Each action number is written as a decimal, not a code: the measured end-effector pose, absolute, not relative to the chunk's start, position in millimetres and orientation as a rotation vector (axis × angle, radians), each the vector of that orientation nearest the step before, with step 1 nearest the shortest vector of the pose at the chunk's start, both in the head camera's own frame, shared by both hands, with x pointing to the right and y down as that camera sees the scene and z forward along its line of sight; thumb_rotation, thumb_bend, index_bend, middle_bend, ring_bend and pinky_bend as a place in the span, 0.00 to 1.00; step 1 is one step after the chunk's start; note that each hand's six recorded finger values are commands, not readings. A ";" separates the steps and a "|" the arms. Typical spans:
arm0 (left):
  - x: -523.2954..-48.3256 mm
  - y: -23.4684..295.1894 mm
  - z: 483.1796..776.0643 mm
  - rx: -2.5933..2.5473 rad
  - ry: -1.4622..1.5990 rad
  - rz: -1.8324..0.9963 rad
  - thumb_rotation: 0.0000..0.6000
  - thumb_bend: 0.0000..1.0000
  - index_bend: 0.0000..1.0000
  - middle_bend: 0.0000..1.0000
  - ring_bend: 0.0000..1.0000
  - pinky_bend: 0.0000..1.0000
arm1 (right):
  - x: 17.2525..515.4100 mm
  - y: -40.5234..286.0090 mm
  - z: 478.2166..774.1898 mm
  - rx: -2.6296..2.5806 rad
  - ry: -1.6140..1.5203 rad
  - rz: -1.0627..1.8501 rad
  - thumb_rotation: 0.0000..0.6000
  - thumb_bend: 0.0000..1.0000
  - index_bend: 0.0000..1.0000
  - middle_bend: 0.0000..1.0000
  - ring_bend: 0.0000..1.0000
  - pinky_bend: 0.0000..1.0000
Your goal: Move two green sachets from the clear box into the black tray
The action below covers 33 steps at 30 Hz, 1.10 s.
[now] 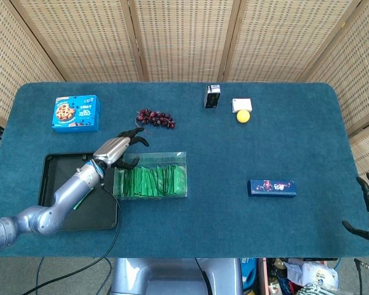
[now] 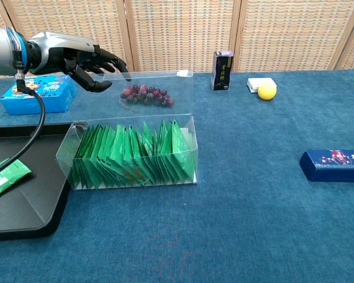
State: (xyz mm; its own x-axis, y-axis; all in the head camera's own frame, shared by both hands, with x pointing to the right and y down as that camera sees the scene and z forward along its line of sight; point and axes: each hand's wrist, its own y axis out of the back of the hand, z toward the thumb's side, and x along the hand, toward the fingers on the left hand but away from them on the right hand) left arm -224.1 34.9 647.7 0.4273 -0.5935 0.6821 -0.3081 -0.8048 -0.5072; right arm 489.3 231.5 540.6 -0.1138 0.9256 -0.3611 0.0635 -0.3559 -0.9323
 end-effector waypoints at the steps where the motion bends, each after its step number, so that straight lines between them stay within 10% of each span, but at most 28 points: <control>1: -225.0 33.3 647.6 -2.384 0.781 -1.324 1.00 0.56 0.28 0.00 0.00 0.00 | 489.3 231.7 540.8 -1.449 -1.136 1.556 1.00 0.00 0.00 0.00 0.00 0.00; 33: -241.3 31.9 669.6 -2.405 0.623 -1.542 1.00 0.62 0.50 0.00 0.00 0.00 | 490.1 231.6 541.4 -1.445 -1.135 1.570 1.00 0.00 0.00 0.00 0.00 0.00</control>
